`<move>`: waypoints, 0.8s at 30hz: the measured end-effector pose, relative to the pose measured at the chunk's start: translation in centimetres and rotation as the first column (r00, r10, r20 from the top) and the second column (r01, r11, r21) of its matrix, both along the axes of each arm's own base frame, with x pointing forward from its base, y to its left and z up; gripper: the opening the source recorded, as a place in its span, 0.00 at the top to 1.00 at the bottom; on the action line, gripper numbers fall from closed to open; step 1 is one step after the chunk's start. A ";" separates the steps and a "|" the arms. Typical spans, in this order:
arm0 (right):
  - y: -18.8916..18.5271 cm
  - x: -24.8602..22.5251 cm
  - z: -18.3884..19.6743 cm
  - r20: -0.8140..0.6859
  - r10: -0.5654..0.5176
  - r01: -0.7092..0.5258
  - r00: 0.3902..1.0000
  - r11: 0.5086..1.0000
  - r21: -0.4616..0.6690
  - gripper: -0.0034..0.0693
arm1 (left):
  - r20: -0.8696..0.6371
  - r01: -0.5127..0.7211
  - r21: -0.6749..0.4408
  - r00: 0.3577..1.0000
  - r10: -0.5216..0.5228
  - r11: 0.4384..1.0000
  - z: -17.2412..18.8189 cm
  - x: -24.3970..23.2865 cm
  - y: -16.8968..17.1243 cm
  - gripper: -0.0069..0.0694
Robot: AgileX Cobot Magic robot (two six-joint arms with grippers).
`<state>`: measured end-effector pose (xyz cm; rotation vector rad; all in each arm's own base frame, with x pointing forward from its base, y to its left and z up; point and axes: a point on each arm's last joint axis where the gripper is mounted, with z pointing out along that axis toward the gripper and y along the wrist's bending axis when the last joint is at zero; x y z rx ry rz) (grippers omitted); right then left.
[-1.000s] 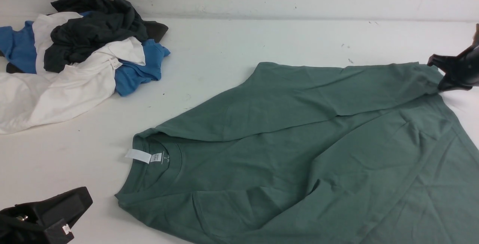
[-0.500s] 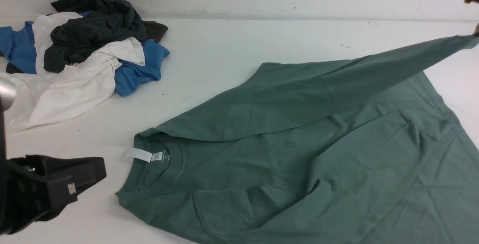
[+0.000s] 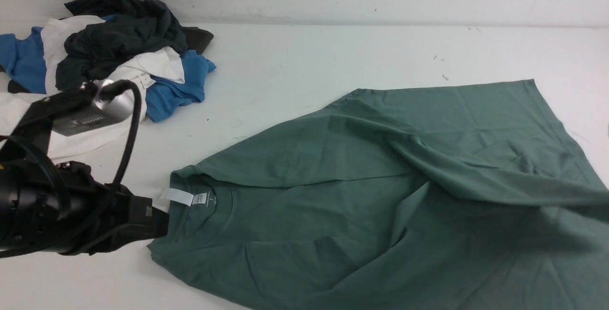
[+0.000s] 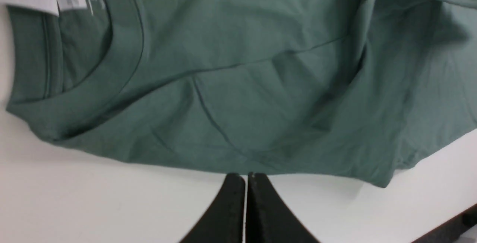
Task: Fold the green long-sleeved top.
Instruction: Drag and drop the cuff with your right arm onto the cuff closest to your right arm, then use both arms simultaneously to clamp the lower edge of the clothing fabric
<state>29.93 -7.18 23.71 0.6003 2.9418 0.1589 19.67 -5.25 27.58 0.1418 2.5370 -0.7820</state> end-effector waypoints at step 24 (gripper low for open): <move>1.7 -4.6 4.7 0.105 0.094 -0.095 0.990 0.996 0.000 0.38 | -0.366 -0.035 0.199 0.925 0.107 0.979 -2.8 1.3 1.2 0.65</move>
